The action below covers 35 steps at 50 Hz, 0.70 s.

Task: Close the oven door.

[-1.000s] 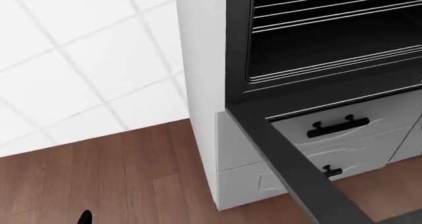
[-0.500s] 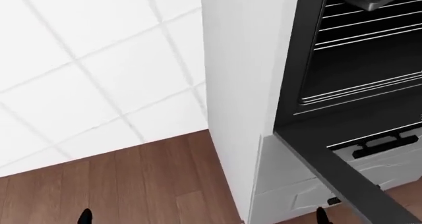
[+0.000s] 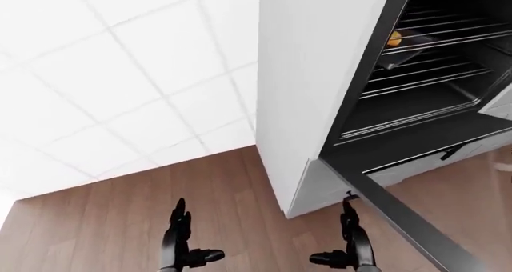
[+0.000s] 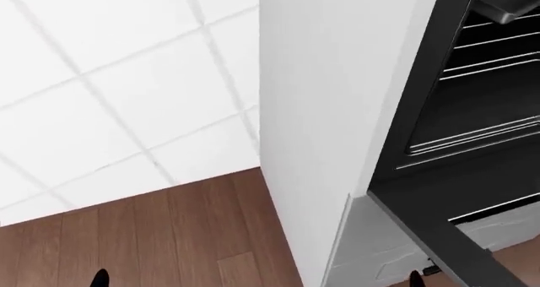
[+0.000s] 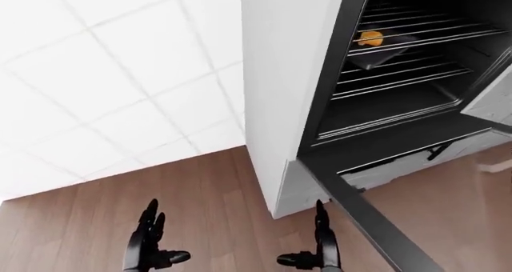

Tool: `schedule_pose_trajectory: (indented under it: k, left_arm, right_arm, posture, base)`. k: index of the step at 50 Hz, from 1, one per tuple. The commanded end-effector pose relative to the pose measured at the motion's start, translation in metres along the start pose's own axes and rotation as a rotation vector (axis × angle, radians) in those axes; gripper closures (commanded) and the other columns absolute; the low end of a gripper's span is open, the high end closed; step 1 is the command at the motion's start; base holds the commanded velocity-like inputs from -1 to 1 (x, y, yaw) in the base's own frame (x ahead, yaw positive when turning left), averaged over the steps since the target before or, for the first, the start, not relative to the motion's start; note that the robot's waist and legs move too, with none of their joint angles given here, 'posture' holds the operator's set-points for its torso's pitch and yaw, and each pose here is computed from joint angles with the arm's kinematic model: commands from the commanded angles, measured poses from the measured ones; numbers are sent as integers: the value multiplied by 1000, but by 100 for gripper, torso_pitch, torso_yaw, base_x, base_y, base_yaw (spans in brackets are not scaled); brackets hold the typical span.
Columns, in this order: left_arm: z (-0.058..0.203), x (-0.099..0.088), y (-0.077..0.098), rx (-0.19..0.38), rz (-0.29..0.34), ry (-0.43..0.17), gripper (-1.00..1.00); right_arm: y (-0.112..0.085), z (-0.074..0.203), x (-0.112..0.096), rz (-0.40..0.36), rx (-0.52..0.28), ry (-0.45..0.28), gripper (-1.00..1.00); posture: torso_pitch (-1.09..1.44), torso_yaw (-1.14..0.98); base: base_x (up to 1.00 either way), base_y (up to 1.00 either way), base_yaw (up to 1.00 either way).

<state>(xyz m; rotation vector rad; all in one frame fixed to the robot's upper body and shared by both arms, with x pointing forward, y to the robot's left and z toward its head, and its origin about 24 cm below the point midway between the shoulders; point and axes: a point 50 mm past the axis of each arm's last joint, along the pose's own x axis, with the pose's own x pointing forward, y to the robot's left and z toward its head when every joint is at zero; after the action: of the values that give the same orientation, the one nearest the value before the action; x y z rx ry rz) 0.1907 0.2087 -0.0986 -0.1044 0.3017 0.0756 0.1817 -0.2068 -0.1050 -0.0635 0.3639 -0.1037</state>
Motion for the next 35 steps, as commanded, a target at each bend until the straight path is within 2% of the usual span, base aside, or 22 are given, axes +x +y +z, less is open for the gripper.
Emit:
schedule_pose_trajectory:
  k: [1, 12, 13, 16, 19, 21, 23, 27, 29, 30, 31, 33, 34, 35]
  left_arm:
    - [10, 7, -4, 11, -22, -56, -100]
    - [10, 6, -4, 11, -22, -55, -100]
    - [10, 7, -4, 10, -22, -56, -100]
    - [10, 6, -4, 10, -20, -56, -100]
    - [10, 7, -3, 12, -17, -57, -100]
    - [10, 7, -3, 16, -14, -55, -100]
    - [10, 6, -3, 20, -10, -57, -100]
    - [15, 7, -3, 34, 19, -106, -100]
    - [17, 7, -1, 41, 44, -116, -100]
    - [18, 8, 0, 32, 61, -125, -100]
    - [22, 8, 1, 51, 72, -163, -100]
    - [22, 8, 0, 80, 70, -159, -100]
    - [19, 8, 0, 75, 45, -123, -100]
    - [17, 9, 2, 44, 43, -93, -100]
  right_arm:
    - [-7, 12, 6, -20, -7, -65, -100]
    - [-9, 11, 5, -37, 6, -65, -100]
    - [-11, 9, 5, -55, 65, -51, -100]
    - [-26, 7, 4, -141, 152, -35, -100]
    - [-32, 2, 2, -176, 198, 2, -100]
    - [-35, -3, -1, -209, 185, 37, -100]
    - [-39, -8, -4, -238, 219, 66, -100]
    - [-50, -14, -8, -375, 203, 135, -100]
    - [-57, -16, -11, -411, 309, 120, -100]
    - [-61, -18, -13, -445, 320, 129, -100]
    - [-66, -18, -16, -482, 349, 112, -100]
    - [-71, -21, -22, -520, 374, 91, -100]
    - [-72, -22, -25, -530, 422, 67, -100]
    - [-73, -26, -27, -537, 468, 90, -100]
  posture:
    - [0, 0]
    - [0, 0]
    - [0, 0]
    - [0, 0]
    - [0, 0]
    - [0, 0]
    - [0, 0]
    - [0, 0]
    - [0, 0]
    - [0, 0]
    - [0, 0]
    - [0, 0]
    - [0, 0]
    - [0, 0]
  base:
    - [0, -6, 0]
    - [0, -7, 0]
    - [0, -5, 0]
    - [0, 0, 0]
    - [0, 0, 0]
    - [0, 0, 0]
    - [0, 0, 0]
    - [0, 0, 0]
    - [0, 0, 0]
    - [0, 0, 0]
    - [0, 0, 0]
    - [0, 0, 0]
    - [0, 0, 0]
    - [0, 0, 0]
